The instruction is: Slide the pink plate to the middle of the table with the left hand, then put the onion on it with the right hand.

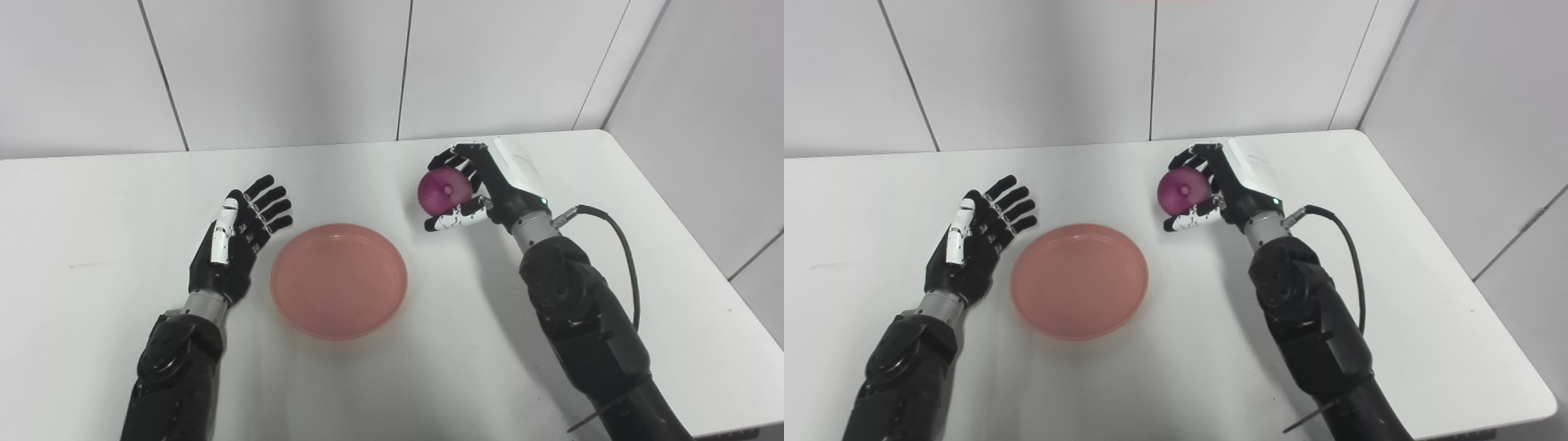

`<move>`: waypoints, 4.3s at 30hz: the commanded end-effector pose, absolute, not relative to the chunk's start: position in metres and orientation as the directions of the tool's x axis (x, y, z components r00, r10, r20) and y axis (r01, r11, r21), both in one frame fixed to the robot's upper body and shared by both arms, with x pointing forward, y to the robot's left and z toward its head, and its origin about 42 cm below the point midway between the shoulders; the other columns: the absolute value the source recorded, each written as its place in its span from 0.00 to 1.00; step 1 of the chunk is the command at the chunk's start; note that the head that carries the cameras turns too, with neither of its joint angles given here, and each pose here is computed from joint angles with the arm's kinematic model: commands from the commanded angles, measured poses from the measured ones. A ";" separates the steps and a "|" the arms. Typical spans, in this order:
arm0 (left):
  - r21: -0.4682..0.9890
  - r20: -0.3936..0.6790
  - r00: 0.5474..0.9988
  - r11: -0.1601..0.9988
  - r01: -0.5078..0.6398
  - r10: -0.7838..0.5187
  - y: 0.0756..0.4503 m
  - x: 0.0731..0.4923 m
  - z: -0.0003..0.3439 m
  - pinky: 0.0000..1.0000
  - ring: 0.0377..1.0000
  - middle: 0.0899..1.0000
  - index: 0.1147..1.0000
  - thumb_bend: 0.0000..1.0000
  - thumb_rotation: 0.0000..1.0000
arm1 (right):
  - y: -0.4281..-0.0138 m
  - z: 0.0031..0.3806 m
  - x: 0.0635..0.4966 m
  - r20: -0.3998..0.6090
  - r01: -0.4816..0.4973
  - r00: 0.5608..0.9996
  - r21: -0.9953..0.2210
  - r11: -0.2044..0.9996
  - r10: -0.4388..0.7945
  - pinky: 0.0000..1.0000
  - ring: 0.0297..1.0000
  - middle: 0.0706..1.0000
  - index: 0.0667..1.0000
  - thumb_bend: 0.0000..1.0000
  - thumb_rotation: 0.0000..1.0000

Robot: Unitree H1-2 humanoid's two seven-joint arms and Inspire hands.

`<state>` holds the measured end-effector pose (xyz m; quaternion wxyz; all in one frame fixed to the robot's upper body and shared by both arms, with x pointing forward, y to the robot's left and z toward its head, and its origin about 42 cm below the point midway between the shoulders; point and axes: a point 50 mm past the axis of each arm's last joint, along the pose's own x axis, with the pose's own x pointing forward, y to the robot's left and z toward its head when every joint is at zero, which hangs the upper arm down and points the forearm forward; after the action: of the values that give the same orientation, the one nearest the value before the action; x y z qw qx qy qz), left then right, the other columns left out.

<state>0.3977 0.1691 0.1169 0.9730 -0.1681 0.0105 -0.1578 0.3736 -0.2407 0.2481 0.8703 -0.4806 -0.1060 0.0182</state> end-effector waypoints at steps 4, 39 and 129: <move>-0.320 0.000 0.949 0.899 0.299 -0.316 0.163 0.396 0.112 0.77 0.80 0.79 0.76 0.39 0.99 | -0.224 0.279 0.376 0.293 0.141 0.934 -0.828 0.543 0.205 0.34 0.41 0.47 0.45 0.52 0.13; -0.326 -0.021 0.957 0.907 0.267 -0.289 0.141 0.391 0.123 0.75 0.78 0.77 0.75 0.36 0.97 | -0.148 0.266 0.374 0.228 -0.018 0.899 -0.835 0.550 0.375 0.40 0.45 0.51 0.45 0.52 0.14; -0.301 -0.028 0.961 0.919 0.254 -0.275 0.140 0.391 0.125 0.75 0.78 0.77 0.74 0.37 0.99 | -0.133 0.213 0.360 -0.038 -0.281 0.871 -0.857 0.433 0.489 0.72 0.81 0.85 0.87 1.00 0.37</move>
<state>0.3908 0.1411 0.1255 0.9790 -0.1510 0.0303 -0.1337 0.3586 -0.1349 0.1937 0.8403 -0.4815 -0.0747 0.2375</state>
